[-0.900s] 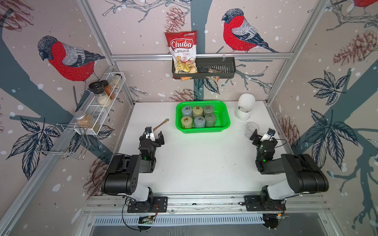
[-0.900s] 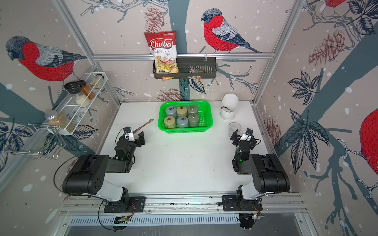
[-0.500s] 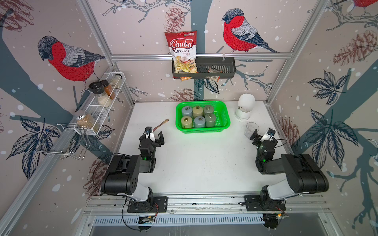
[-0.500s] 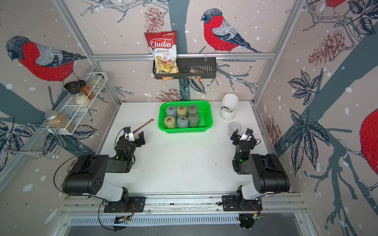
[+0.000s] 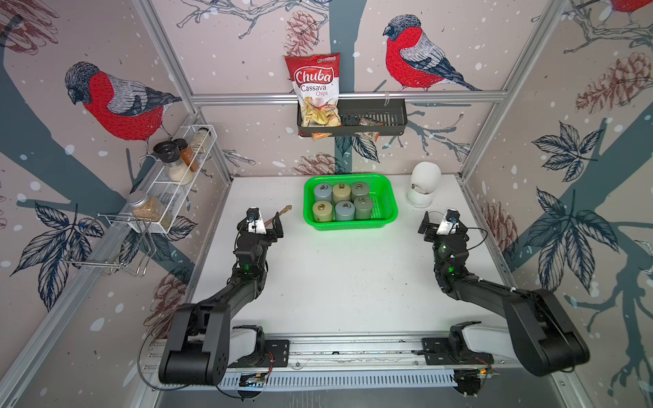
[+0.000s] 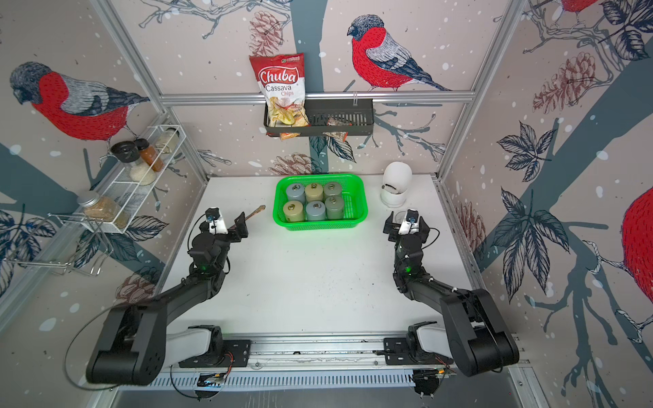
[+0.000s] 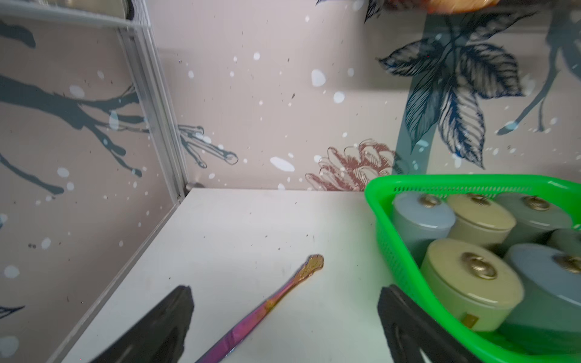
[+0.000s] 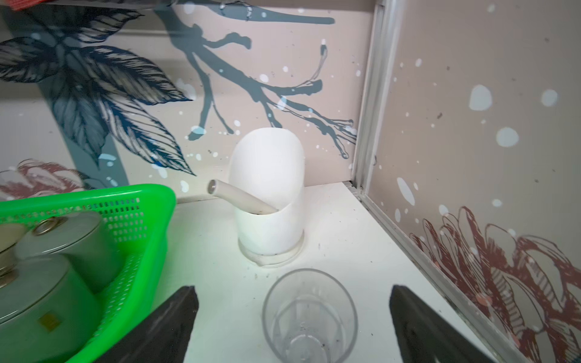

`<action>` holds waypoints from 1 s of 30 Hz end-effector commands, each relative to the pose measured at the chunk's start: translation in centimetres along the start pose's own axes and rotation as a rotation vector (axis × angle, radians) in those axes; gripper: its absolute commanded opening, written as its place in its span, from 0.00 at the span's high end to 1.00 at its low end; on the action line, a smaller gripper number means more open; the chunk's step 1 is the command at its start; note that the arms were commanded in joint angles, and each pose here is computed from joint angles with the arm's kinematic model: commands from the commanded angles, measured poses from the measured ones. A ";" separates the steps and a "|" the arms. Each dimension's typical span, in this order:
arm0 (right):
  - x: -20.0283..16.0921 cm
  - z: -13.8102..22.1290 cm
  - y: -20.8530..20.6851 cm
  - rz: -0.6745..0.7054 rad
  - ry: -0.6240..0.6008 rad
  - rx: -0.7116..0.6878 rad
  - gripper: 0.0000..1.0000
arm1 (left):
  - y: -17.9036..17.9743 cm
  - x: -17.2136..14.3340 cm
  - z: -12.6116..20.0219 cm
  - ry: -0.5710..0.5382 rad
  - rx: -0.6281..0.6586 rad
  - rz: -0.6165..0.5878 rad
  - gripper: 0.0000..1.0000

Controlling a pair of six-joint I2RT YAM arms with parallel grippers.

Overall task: Take the tea canister out of the basket
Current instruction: Pick up the tea canister from the basket.

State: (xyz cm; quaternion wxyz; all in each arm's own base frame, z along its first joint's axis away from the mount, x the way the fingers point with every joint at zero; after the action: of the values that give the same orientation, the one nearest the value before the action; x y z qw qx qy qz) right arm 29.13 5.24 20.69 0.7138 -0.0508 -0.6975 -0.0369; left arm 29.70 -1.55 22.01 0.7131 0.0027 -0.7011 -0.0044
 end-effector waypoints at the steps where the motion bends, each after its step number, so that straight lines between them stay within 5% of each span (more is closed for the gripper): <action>1: 0.9 0.5 2.5 0.052 0.071 0.120 0.00 | -1.7 0.9 0.6 0.068 -0.050 0.032 0.04; 6: 4.1 1.4 7.0 -0.002 0.095 0.367 0.00 | -4.5 1.8 1.4 0.151 -0.188 0.070 0.04; 9: 5.4 0.7 9.9 0.008 0.213 0.501 0.00 | -5.6 2.0 2.3 0.152 -0.241 0.097 0.04; 17: 6.2 -4.1 16.1 0.075 0.517 0.551 0.00 | -8.4 1.9 3.7 0.157 -0.331 0.093 0.04; 24: 3.0 -8.5 18.9 0.223 0.754 0.632 0.00 | -9.7 1.9 3.7 0.170 -0.361 0.072 0.04; 30: 0.4 -9.9 19.0 0.301 0.803 0.700 0.00 | -9.6 2.0 3.7 0.170 -0.353 0.060 0.04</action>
State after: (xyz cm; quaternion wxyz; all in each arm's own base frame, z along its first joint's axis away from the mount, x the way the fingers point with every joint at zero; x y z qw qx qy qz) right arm 41.69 23.22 21.43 0.8967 0.0969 -0.3584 0.2410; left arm 25.95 -11.15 23.51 0.7643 -0.1477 -0.6190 -0.1043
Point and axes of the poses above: each gripper's point midway between its finger pads, its own z axis back along the fingers, its own y axis along the line the jaws close on, x = y × z, the point moved 8 cm from there along z, back along the fingers, and after that the axes turned 1 degree about -z, right-handed, at the moved point
